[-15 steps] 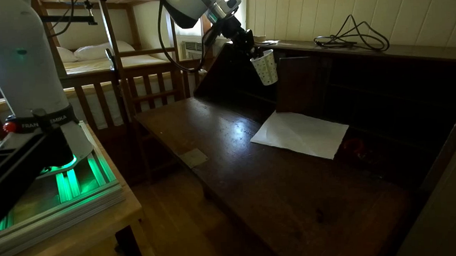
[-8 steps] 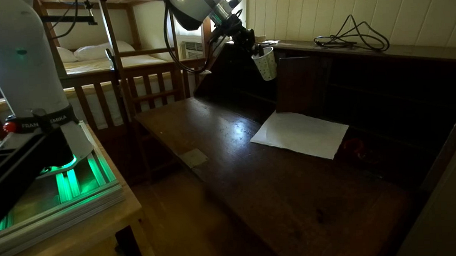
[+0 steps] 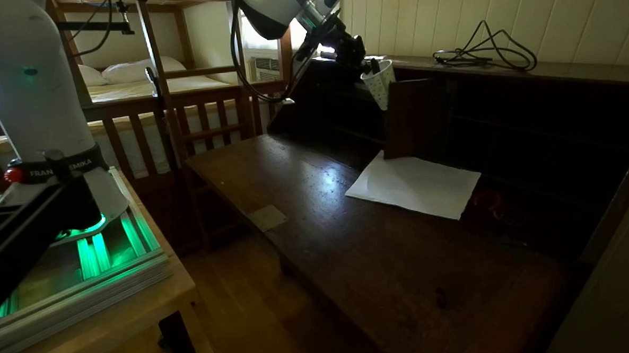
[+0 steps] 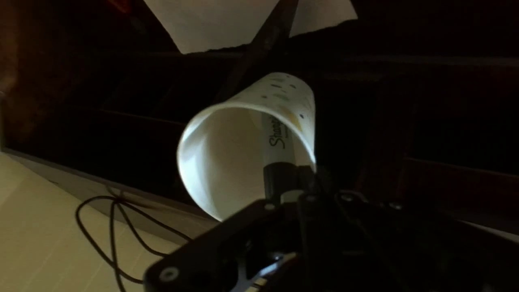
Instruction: Put the cup in the open cabinet, then close the cabinet door
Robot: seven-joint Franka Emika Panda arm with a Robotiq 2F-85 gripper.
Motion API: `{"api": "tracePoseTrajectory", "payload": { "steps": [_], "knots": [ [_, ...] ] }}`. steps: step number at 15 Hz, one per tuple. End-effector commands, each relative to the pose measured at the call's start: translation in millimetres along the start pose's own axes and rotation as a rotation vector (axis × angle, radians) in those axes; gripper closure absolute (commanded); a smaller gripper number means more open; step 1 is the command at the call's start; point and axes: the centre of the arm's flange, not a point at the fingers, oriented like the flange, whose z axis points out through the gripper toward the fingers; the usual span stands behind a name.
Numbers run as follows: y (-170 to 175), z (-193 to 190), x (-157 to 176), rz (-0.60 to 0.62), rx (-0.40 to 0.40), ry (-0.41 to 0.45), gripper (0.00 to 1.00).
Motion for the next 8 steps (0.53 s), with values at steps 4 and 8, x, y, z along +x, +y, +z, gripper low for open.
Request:
{"api": "tracePoseTrajectory", "payload": {
  "steps": [4, 8],
  "knots": [
    [32.6, 4.8, -28.7, 0.179, -0.251, -0.063, 0.99],
    [9.8, -1.1, -31.6, 0.028, -0.071, -0.033, 0.99]
  ]
}}
